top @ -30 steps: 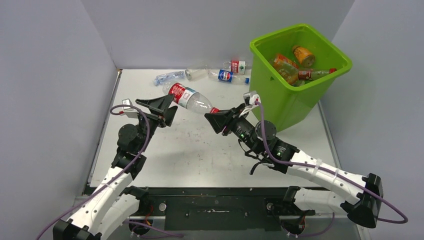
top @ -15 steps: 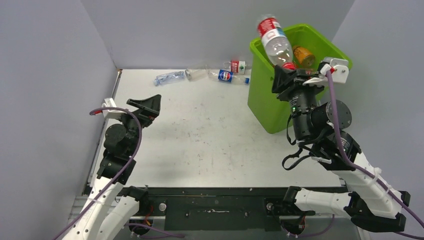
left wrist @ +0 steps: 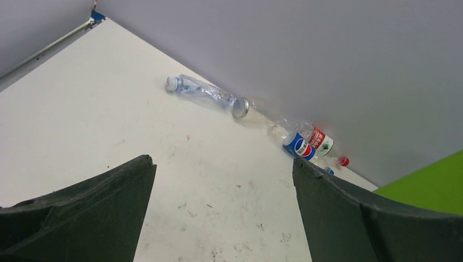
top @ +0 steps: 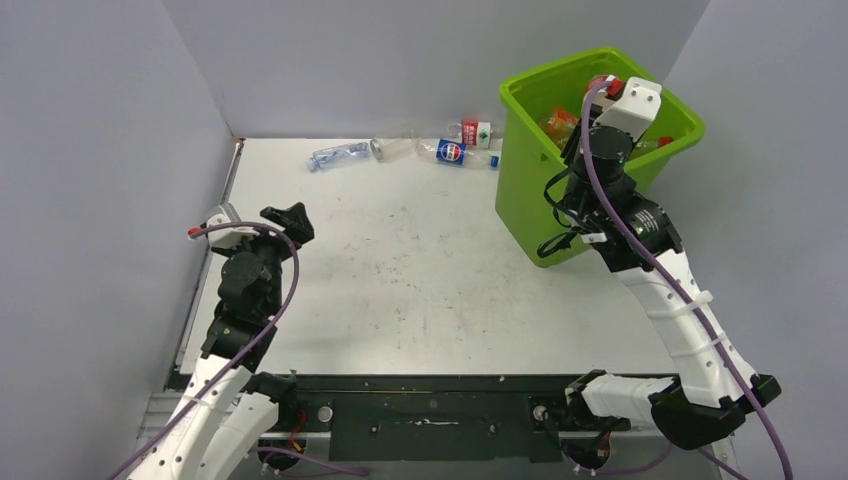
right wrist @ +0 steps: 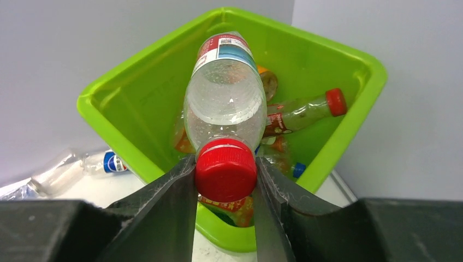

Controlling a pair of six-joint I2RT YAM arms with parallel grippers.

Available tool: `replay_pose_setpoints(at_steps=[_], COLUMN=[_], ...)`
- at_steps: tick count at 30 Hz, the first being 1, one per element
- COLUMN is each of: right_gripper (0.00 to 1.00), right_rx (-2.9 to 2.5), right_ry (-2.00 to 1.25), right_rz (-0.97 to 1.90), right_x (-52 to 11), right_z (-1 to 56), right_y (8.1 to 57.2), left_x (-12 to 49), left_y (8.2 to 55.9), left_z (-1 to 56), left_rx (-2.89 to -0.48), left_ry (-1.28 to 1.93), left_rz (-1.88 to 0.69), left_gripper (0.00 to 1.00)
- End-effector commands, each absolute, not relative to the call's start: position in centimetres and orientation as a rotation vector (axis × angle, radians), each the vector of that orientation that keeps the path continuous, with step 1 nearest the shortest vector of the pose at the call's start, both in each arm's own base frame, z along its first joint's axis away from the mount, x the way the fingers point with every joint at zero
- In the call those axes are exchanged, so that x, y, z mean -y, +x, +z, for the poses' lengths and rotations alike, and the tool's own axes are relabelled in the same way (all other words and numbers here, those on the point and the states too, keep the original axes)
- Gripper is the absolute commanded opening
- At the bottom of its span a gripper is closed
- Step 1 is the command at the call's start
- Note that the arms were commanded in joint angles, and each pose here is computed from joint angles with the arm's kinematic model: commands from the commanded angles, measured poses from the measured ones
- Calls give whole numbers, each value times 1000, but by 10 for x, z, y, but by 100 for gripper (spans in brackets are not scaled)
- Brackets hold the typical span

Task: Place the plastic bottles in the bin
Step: Place the plastic bottle in the trash bin, then pick up the plastic bottle from the corner of the board.

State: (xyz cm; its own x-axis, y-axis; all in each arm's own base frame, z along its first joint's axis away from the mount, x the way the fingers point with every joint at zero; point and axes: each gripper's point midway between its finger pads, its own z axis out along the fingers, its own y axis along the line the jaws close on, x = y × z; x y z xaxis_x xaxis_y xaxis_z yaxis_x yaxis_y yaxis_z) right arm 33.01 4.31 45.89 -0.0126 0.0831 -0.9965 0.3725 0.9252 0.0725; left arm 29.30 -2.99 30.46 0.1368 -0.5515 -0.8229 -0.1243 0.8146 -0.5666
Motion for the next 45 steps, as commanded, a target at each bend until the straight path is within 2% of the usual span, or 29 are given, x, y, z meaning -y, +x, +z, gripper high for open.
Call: replay_pose_setpoints(at_steps=[1,3,4,5,6,7,8,9,11,15,19,22,27,32,36,45], right_gripper=[5,5,11,25,51,67,79,85,90,94,94,94,96,97,97,97], right_rx=[-1559,-1585,-1592,-1599,-1603,-1602,-1597,-1593,-1575,-1517,-1515,-1597,-1669,-1732,-1812,-1860], right_ry=[425,427,424,416,410,408,409,409,406,335,86,-70,-253,-293,-300,-309], right_rz=[-106,-88,-77,-68,-59,-50,-43,-36,-3,160,430,535,518,583,613,599], right_x=[-40,-42,-44,-46,-48,-49,-49,-49,-51,-70,-137,-197,-275,-308,-320,-309], right_z=[467,460,457,455,454,455,457,460,470,500,512,484,421,349,294,243], right_y=[343,355,360,362,365,366,365,365,361,343,321,310,283,281,277,259], left_x=[28,31,32,32,33,32,32,32,33,35,35,35,29,43,49,43], left_y=[298,298,298,298,298,297,296,296,296,296,298,301,319,375,432,541], left_z=[305,302,302,302,302,302,302,302,303,302,300,296,277,247,207,145], left_rx=[-1428,-1433,-1433,-1433,-1434,-1432,-1430,-1429,-1427,-1432,-1437,-1450,-1484,-1582,-1605,-1507], left_ry=[-592,-597,-595,-595,-593,-594,-594,-594,-593,-593,-599,-616,-760,-947,-1126,-1441], left_rz=[-318,-336,-342,-345,-349,-349,-350,-349,-356,-367,-370,-362,-377,-538,-568,-608], left_gripper=[96,96,96,96,96,96,96,96,96,96,96,96,96,96,96,96])
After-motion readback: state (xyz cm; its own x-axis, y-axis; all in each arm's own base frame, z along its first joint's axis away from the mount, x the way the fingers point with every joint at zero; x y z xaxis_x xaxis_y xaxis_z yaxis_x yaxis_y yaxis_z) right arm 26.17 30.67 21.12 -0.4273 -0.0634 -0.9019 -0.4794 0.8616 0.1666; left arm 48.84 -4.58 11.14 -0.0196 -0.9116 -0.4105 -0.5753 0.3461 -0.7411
